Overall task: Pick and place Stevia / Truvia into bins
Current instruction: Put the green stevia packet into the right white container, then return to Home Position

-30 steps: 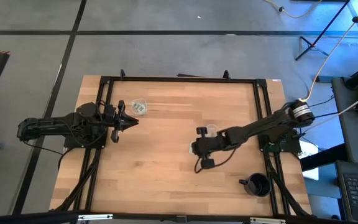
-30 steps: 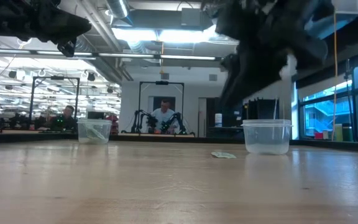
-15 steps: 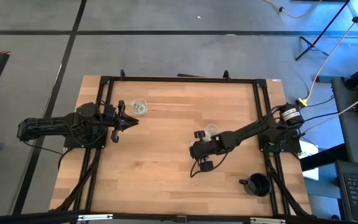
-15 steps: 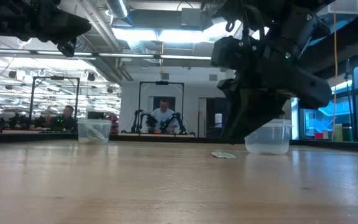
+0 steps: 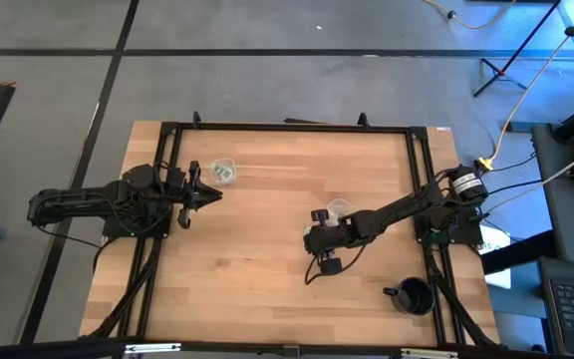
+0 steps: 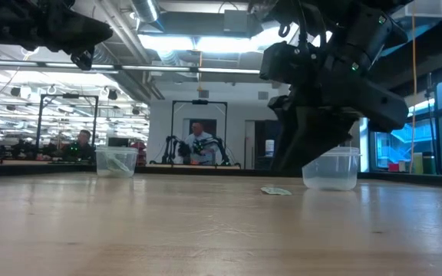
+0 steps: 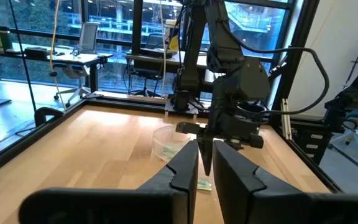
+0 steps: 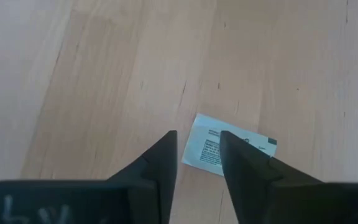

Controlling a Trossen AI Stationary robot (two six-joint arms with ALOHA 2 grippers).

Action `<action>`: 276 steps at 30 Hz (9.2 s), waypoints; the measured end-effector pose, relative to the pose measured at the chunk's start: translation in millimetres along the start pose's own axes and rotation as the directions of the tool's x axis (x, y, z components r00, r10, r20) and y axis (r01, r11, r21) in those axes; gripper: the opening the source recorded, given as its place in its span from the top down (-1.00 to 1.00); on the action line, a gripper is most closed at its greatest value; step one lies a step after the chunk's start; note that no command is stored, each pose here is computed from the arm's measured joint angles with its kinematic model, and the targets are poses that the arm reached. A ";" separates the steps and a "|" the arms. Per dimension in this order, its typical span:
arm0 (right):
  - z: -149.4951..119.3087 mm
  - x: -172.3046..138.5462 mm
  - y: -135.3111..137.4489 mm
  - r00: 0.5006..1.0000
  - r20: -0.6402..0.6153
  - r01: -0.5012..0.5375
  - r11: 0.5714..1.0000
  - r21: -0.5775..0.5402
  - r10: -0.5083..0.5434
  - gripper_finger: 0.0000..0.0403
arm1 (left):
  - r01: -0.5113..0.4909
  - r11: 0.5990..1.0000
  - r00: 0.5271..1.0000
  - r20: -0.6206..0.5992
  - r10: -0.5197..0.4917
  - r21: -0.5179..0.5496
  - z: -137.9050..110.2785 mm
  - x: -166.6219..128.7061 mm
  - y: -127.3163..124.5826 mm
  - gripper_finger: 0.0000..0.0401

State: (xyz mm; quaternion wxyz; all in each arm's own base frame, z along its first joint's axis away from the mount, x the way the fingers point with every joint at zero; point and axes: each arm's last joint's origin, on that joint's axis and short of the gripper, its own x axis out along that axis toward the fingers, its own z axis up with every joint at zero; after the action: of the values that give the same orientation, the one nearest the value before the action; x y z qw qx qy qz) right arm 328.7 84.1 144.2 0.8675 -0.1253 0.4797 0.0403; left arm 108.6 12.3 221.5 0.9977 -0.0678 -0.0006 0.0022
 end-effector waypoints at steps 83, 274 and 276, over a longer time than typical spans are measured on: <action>-14.2 29.6 -24.0 0.994 -0.089 -0.036 0.968 0.249 0.060 0.63 | 0.000 1.000 1.000 0.000 0.000 0.000 0.0 0.0 0.0 0.79; -205.0 -148.8 -54.6 0.477 0.567 0.168 0.703 0.691 -0.672 0.31 | -0.549 0.828 0.825 0.080 0.559 -0.116 -21.9 -30.1 29.1 0.79; -205.0 -148.8 -54.6 0.477 0.567 0.177 0.704 0.687 -0.672 0.31 | -0.588 0.799 0.800 0.061 0.597 -0.127 -24.1 -30.9 30.4 0.79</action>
State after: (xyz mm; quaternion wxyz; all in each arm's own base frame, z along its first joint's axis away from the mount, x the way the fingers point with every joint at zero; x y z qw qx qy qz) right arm 90.7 -13.5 175.1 0.9609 0.0351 -0.0136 -0.2742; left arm 77.7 39.1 193.4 0.9409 -0.1149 -0.0285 0.3174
